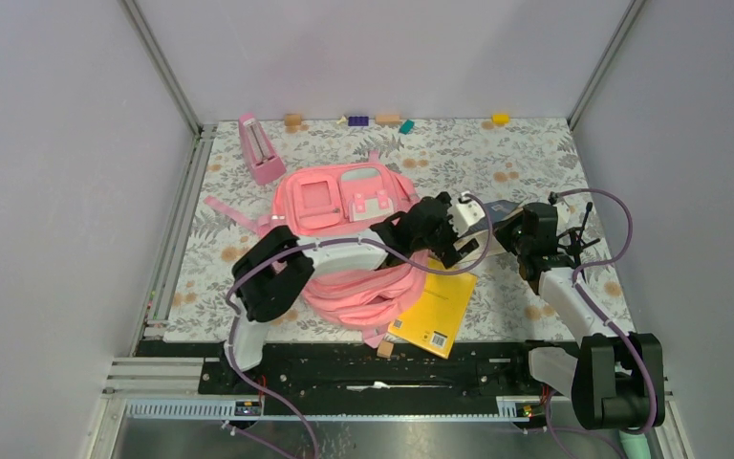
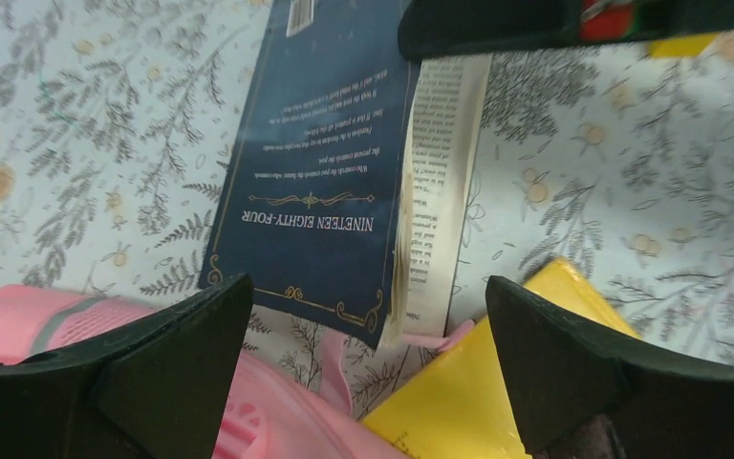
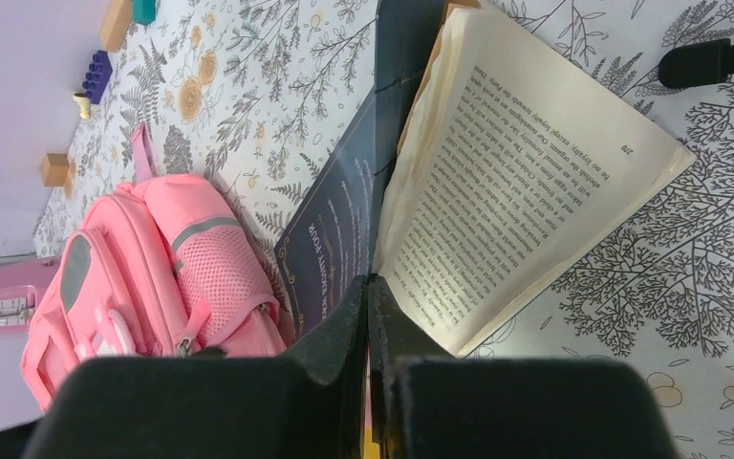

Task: Pack the student bag
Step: Move the book to the center of the board, then pick up the book from the center of the board.

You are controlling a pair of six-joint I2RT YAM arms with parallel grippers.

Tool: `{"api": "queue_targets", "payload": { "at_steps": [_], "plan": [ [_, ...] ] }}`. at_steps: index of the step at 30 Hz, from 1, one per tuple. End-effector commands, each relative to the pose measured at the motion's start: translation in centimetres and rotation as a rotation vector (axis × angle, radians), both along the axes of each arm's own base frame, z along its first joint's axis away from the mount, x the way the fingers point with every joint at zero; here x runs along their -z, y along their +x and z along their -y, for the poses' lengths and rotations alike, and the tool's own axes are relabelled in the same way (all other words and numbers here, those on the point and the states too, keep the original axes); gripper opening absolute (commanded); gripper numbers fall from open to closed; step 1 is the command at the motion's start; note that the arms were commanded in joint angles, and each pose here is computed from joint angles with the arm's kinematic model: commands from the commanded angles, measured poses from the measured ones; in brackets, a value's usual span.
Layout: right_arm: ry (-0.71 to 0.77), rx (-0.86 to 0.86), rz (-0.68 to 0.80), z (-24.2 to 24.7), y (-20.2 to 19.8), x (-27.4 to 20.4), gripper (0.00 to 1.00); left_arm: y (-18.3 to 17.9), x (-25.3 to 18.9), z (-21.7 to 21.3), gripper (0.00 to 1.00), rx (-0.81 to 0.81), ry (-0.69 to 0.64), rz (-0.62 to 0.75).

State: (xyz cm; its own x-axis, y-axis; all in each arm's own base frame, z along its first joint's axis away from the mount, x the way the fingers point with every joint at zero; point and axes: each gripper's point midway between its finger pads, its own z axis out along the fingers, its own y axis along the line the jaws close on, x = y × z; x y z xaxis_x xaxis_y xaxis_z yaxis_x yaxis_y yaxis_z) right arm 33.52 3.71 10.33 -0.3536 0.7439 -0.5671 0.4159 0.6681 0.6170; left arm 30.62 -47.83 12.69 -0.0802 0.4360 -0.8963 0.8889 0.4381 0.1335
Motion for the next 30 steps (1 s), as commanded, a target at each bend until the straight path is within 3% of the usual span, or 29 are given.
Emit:
{"api": "queue_targets", "payload": {
  "at_steps": [1, 7, 8, 10, 11, 15, 17, 20, 25, 30],
  "plan": [
    [0.041, -0.040, 0.102, -1.1, 1.3, -3.6, 0.00, 3.5, -2.3, 2.1, 0.99, -0.042, -0.070, 0.103],
    [0.045, -0.039, 0.102, -1.1, 1.1, -3.8, 0.00, 5.6, -0.1, 2.5, 0.96, -0.085, -0.013, 0.074],
    [0.046, -0.036, 0.101, -1.1, 1.0, -3.8, 0.00, 5.6, -0.1, 2.7, 0.89, -0.077, -0.009, 0.069],
    [0.048, -0.031, 0.099, -1.0, 0.9, -3.8, 0.00, 5.9, 0.1, 2.7, 0.63, -0.091, 0.001, 0.060],
    [0.050, -0.026, 0.097, -0.9, 0.8, -3.8, 0.00, 6.1, 0.1, 2.6, 0.54, -0.105, 0.004, 0.058],
    [0.063, -0.015, 0.104, -0.9, 0.5, -4.1, 0.00, 6.1, 0.2, 2.4, 0.39, -0.115, 0.001, 0.036],
    [0.077, -0.016, 0.106, -1.1, 0.4, -4.2, 0.01, 6.0, 0.1, 2.5, 0.22, -0.105, -0.008, 0.027],
    [0.103, -0.006, 0.108, -1.2, 0.3, -4.3, 0.23, 5.9, 0.0, 2.6, 0.00, -0.098, -0.019, 0.016],
    [0.155, 0.007, 0.121, -1.5, -0.4, -4.3, 0.60, 5.4, -0.3, 2.8, 0.00, -0.094, -0.054, -0.013],
    [0.151, 0.046, 0.114, -1.0, -0.6, -3.5, 0.74, 4.7, -0.8, 3.1, 0.00, -0.064, -0.083, -0.026]
  ]
}}
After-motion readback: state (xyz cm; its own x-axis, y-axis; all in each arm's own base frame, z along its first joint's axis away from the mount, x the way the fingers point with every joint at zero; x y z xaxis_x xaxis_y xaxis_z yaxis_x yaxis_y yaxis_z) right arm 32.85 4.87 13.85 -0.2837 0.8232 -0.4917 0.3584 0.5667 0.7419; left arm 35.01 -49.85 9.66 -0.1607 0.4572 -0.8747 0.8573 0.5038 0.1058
